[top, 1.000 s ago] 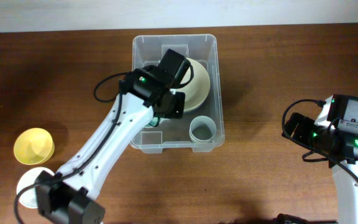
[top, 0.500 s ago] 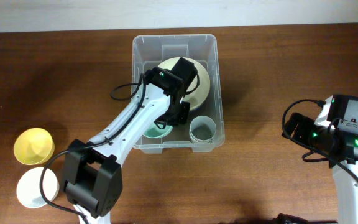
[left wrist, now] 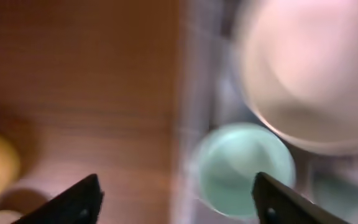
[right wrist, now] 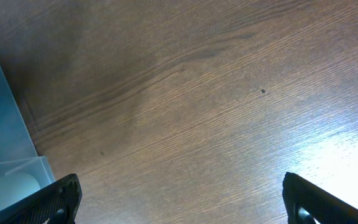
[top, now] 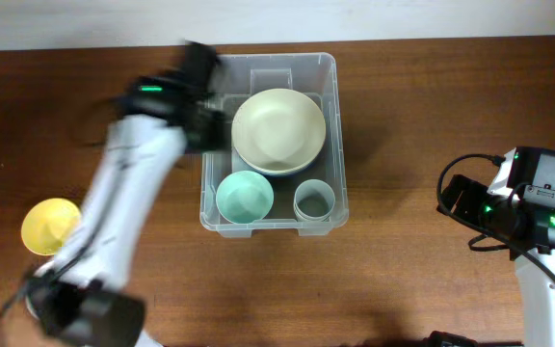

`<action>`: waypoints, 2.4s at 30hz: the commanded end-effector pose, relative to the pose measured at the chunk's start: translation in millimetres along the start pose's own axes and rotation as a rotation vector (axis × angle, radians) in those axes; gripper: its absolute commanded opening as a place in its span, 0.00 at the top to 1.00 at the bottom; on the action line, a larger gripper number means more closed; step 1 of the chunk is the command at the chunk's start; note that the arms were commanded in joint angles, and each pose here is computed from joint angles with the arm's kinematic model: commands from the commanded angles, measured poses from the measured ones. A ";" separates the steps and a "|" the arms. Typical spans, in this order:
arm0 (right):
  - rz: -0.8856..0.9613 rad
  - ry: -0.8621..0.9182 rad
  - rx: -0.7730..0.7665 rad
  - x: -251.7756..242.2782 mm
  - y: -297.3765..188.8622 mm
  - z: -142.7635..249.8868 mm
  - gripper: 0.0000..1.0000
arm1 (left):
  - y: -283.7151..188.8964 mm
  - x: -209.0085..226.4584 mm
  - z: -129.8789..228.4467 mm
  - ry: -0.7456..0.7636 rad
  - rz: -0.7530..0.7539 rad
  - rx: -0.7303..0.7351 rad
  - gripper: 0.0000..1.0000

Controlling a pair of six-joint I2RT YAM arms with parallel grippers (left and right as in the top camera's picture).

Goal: Pack container
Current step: 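Carry the pale green bowl into the bin's front left and release, then grip the yellow bowl rim with the left gripper and place it in the bin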

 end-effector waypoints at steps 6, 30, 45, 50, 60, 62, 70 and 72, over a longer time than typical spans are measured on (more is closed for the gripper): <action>0.016 0.001 -0.001 -3.9 0.3 0.3 0.01 | -10.3 189.8 -12.0 -0.480 -0.181 -0.026 0.13; 0.017 0.001 0.000 -3.9 0.3 0.5 0.01 | 185.7 244.9 75.3 -0.638 -0.229 0.381 0.83; 0.017 0.001 0.004 -4.0 0.3 1.3 0.01 | 61.8 139.5 -38.9 -0.354 -0.070 -0.026 0.99; 0.017 0.001 0.003 -4.0 0.4 1.1 0.01 | -2.6 46.7 -36.2 -0.130 0.069 -0.165 0.99; 0.017 0.001 0.003 -4.0 0.3 1.1 0.01 | -18.2 -86.5 47.1 0.256 0.190 -0.048 0.99; 0.017 0.001 0.003 -4.0 0.3 1.1 0.01 | -14.7 -98.1 59.5 0.300 0.191 -0.023 0.99; 0.017 0.002 0.006 -4.0 0.3 1.9 0.01 | 25.7 -119.9 91.8 0.373 0.155 0.145 0.85; 0.014 0.002 0.007 -3.6 0.3 2.0 0.01 | 32.7 -122.8 96.8 0.376 0.161 0.183 0.68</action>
Point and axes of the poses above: each gripper's point midway between its finger pads, its own y axis out along the fingers, its own x axis along the line the jaws close on, z = x × y, the point moved 4 cm from there along -y, back along the fingers, and after that the axes turned 5 degrees about -y, right-handed, at the moved point
